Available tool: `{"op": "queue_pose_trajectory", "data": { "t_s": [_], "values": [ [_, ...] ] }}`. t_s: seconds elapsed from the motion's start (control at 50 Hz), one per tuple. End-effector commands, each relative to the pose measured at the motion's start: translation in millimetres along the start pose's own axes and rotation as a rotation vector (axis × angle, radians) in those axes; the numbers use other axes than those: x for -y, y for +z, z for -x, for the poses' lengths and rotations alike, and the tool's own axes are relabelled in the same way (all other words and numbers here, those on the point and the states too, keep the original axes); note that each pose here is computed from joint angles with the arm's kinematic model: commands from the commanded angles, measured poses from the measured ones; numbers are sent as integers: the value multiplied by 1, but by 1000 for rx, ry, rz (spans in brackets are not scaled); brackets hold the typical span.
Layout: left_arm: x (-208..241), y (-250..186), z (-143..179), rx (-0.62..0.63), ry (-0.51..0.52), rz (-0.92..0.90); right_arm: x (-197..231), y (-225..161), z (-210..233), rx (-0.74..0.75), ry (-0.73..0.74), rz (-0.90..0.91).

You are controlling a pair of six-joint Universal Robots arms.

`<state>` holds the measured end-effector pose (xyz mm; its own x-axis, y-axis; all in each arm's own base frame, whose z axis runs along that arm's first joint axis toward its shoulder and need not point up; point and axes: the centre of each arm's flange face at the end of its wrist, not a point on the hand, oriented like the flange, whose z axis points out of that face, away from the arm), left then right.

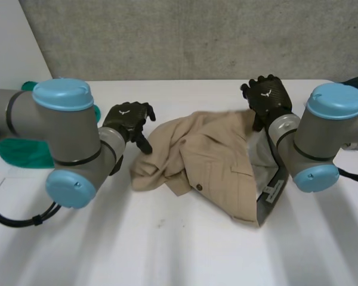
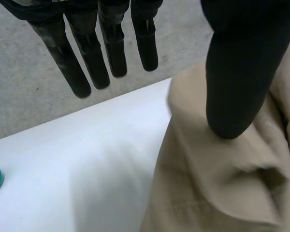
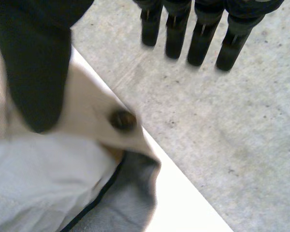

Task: Fold the laundry.

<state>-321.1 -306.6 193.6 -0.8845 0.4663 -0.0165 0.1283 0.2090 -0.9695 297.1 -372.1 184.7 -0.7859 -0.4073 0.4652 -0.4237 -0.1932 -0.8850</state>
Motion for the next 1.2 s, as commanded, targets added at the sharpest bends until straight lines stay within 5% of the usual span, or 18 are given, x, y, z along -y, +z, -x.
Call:
{"op": "queue_pose_trajectory", "data": {
  "t_s": [0.02,0.2,0.38,0.58,0.88,1.02,1.2],
  "values": [
    [25,-3,10,24,3,-56,29,-35,-6,55,41,79],
    [71,-92,15,34,57,-190,87,-94,-38,75,298,165],
    [13,-118,-1,-7,234,-125,86,-104,-32,147,433,249],
    [-37,-74,-18,-52,380,-60,28,-72,5,227,528,403],
    [-72,-4,-21,-52,411,1,-10,-43,21,222,508,405],
    [-49,5,-19,-11,425,-33,32,-46,-2,189,389,242],
    [88,-67,-11,96,383,-323,127,-87,-51,103,113,24]
  ]
}}
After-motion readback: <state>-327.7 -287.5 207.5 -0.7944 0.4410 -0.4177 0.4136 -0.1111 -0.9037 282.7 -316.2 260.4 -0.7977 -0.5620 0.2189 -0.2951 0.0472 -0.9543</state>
